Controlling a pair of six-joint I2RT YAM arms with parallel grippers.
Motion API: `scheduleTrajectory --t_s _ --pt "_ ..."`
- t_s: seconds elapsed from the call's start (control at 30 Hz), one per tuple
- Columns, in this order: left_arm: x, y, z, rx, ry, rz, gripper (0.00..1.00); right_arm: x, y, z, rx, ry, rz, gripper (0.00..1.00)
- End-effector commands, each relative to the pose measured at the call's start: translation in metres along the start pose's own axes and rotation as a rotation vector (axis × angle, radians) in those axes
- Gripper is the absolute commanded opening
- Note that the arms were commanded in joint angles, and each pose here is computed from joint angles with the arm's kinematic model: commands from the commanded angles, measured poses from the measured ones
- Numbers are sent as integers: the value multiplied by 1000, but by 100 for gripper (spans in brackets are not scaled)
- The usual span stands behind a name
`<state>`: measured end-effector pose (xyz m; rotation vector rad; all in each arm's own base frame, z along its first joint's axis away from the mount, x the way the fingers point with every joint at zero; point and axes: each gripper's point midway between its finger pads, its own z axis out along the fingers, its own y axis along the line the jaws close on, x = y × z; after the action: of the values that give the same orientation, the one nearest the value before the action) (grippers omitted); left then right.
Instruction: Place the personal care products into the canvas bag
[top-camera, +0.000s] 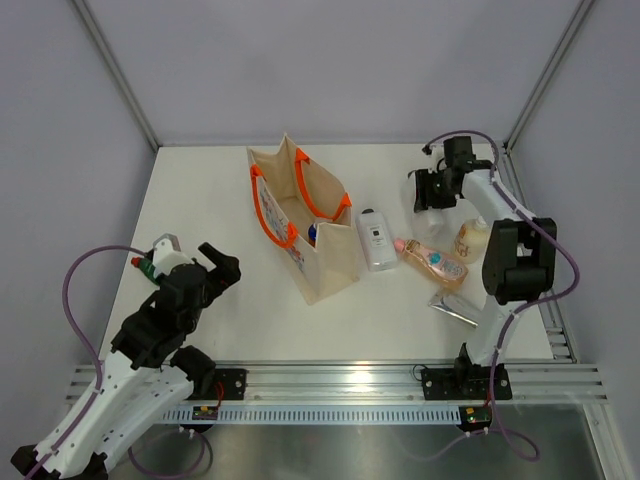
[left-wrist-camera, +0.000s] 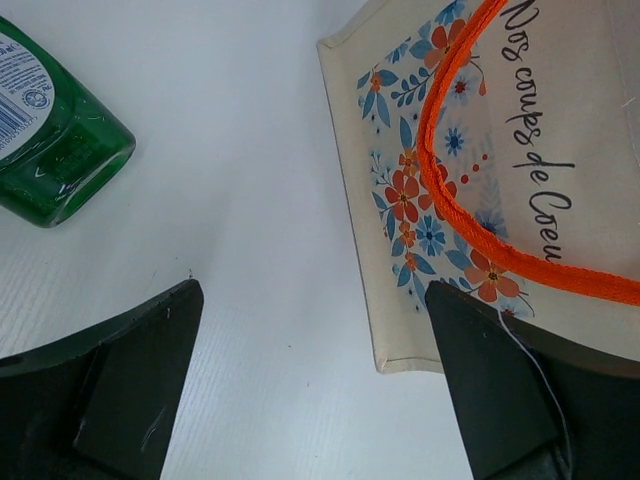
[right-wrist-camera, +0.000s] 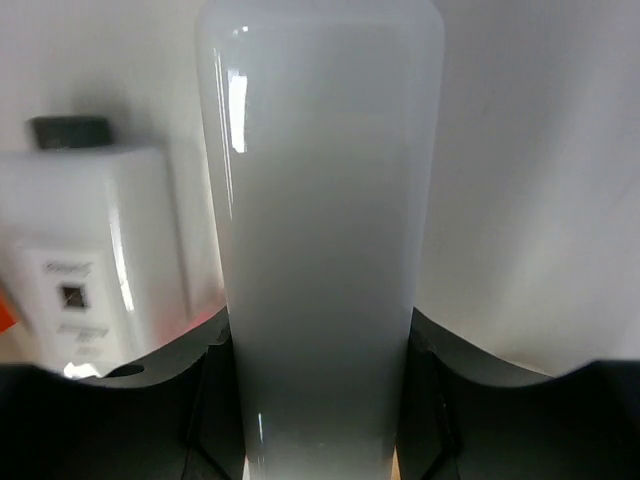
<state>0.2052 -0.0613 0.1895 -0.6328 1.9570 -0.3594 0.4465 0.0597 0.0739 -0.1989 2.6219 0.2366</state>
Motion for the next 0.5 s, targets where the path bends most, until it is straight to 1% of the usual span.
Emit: scheduleTrajectory --t_s 0.0,0.03,0.13,0.17,0.2,0.23,0.27,0.33,0.37,0.4,0.43,0.47 --pt "-11 3 0 -25 -57 -52 99 -100 72 -154 -239 -484 -301 0" --pt "-11 3 0 -25 -55 -54 99 -105 85 -171 -251 -521 -342 0" --pt "-9 3 1 -29 -48 -57 99 -117 119 -239 -313 -656 -436 0" --pt "-9 3 1 -28 -47 -58 99 -113 141 -250 -380 -659 -470 0" --pt "-9 3 1 -30 -47 -62 99 -119 155 -271 -402 -701 -502 0" --pt "-9 3 1 -30 -45 -67 99 -119 170 -283 -435 -714 -532 0" --pt "-9 4 0 -34 -44 -70 99 -117 196 -299 -494 -723 -580 0" --pt "-9 5 0 -44 -46 -86 99 -117 223 -312 -549 -739 -618 0" --pt "-9 7 -2 -51 -45 -90 99 -118 235 -309 -572 -730 -620 0" --pt "-9 9 -2 -62 -49 -95 99 -116 260 -319 -616 -749 -651 0" --pt "-10 10 -3 -67 -50 -113 99 -118 271 -318 -635 -746 -637 0" --pt "-8 14 -3 -83 -44 -111 99 -124 281 -304 -630 -737 -623 0"
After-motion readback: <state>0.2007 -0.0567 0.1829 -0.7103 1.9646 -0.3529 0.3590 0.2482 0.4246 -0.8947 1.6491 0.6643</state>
